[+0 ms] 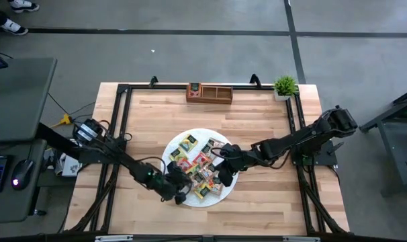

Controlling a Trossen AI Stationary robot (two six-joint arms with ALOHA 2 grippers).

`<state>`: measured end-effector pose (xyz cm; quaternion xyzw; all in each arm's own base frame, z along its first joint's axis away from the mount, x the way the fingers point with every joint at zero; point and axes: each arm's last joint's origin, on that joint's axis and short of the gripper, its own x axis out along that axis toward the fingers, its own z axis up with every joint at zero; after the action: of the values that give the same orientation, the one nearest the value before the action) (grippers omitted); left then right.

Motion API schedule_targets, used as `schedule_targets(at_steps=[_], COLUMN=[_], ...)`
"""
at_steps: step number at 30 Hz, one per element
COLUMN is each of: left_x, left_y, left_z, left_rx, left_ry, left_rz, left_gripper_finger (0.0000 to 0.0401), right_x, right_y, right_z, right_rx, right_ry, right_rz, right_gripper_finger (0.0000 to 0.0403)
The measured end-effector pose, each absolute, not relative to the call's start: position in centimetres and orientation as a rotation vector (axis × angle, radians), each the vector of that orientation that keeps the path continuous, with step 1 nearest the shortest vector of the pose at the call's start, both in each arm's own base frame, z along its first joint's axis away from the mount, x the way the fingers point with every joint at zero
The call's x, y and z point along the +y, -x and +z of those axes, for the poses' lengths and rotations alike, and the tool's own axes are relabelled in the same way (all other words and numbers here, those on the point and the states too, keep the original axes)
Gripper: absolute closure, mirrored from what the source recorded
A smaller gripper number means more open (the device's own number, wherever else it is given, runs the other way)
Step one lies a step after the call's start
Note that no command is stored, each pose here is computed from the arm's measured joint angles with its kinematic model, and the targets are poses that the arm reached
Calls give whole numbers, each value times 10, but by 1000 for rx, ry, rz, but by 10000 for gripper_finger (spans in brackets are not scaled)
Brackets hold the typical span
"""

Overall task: Pick & Place Tea
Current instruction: Put the brown tea bag into the middle section of the wooden organizer

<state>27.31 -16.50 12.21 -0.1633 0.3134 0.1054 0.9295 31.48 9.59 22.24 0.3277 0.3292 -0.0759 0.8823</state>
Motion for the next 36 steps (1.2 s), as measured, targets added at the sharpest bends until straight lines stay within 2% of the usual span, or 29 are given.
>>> schedule_targets(at_steps=[9,20,26,31,36], left_x=[-166,-166,-165,-165,-164], left_y=[-273,-272,-272,-271,-271], left_z=[122,106,104,104,103], left_rx=[679,739,746,751,752], left_ry=[329,332,322,317,316], left_rz=[201,231,241,243,245], left_gripper_finger=[401,401,401,401,401], right_x=[96,97,98,97,92], right_y=[-314,-318,-339,-349,-357], right_z=[222,221,198,167,159], right_rx=[696,678,702,798,797], right_ry=[-677,-789,-904,-969,-1000], right_rz=[-162,-170,-67,-80,-41], right_gripper_finger=[403,403,398,366,304])
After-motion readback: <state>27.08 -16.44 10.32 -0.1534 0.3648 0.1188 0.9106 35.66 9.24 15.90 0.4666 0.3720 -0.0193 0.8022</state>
